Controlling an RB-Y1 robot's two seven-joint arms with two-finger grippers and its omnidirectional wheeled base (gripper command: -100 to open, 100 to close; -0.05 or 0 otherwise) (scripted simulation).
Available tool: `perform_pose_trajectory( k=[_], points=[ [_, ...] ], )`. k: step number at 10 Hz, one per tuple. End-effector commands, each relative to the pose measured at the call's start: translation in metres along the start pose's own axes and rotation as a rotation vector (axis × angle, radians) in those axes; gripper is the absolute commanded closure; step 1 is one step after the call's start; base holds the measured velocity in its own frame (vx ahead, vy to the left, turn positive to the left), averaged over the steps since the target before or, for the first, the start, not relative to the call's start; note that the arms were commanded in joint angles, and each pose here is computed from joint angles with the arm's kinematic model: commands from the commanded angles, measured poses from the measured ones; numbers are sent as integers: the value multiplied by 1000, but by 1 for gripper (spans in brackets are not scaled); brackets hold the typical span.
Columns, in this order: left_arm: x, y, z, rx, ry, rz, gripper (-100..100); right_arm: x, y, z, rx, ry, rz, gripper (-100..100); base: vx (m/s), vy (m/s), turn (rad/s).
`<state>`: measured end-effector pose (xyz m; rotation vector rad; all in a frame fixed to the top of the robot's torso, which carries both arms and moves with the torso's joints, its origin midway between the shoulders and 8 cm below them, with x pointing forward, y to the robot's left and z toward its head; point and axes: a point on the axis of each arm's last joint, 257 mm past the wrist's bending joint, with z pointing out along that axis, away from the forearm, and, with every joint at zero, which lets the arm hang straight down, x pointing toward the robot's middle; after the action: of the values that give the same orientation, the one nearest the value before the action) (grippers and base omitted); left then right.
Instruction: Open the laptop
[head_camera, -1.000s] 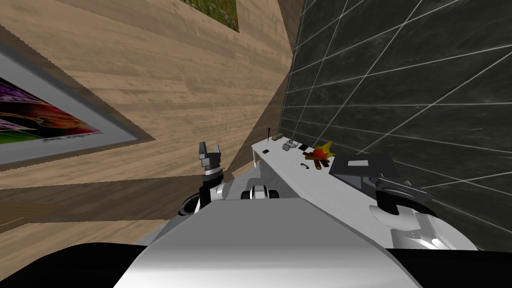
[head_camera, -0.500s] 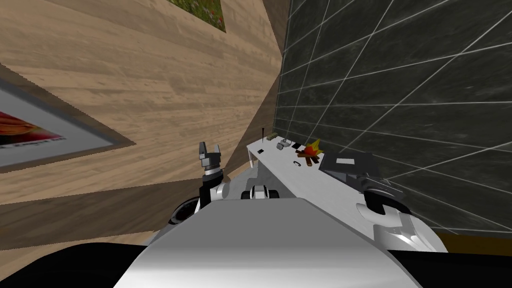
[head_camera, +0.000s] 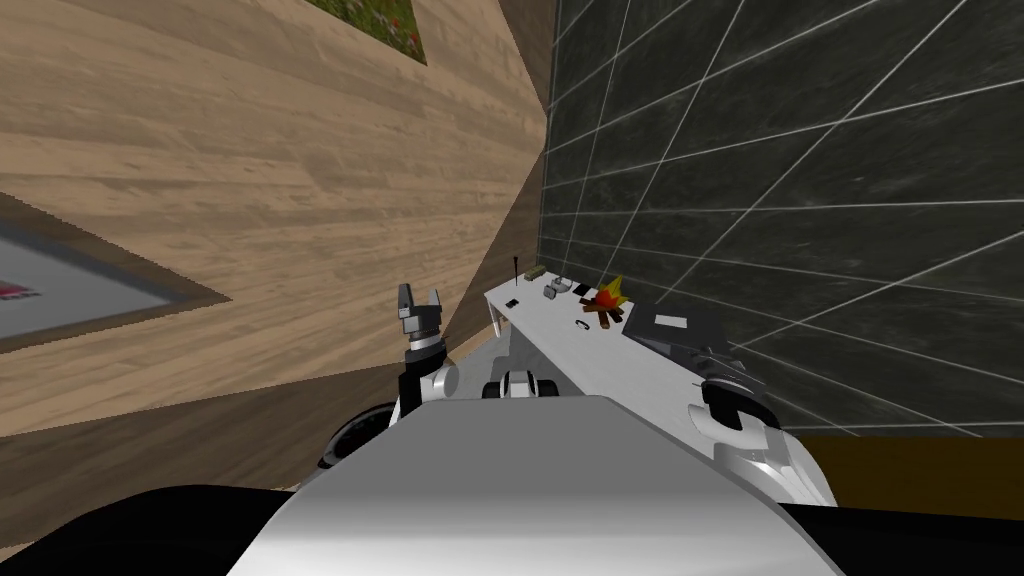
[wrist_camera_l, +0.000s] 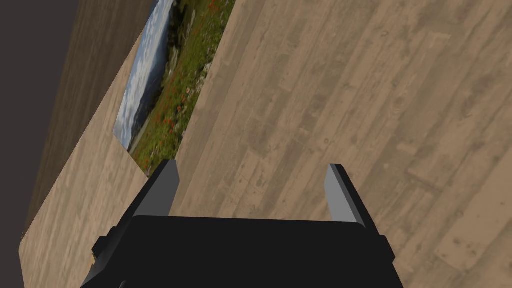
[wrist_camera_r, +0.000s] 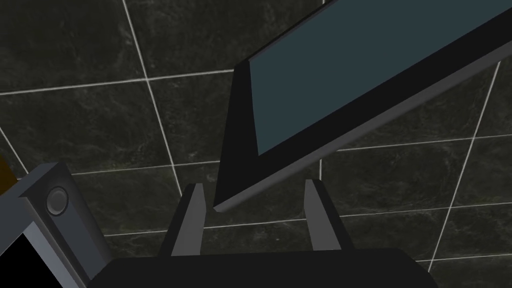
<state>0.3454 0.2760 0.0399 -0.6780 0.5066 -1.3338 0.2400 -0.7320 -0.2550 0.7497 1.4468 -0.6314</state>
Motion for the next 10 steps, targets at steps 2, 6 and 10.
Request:
perform_pose_trajectory(
  k=[2,6,10],
  points=[
    [0,0,0,0,0,0,0,-18,-8,16,16,-2,-1,-100,-51,47,50],
    [0,0,0,0,0,0,0,-44,-17,36,40,-6,-2,-100,-55,49,53],
    [0,0,0,0,0,0,0,-60,-22,46,53,-10,-6,-100,-43,39,42]
  ],
)
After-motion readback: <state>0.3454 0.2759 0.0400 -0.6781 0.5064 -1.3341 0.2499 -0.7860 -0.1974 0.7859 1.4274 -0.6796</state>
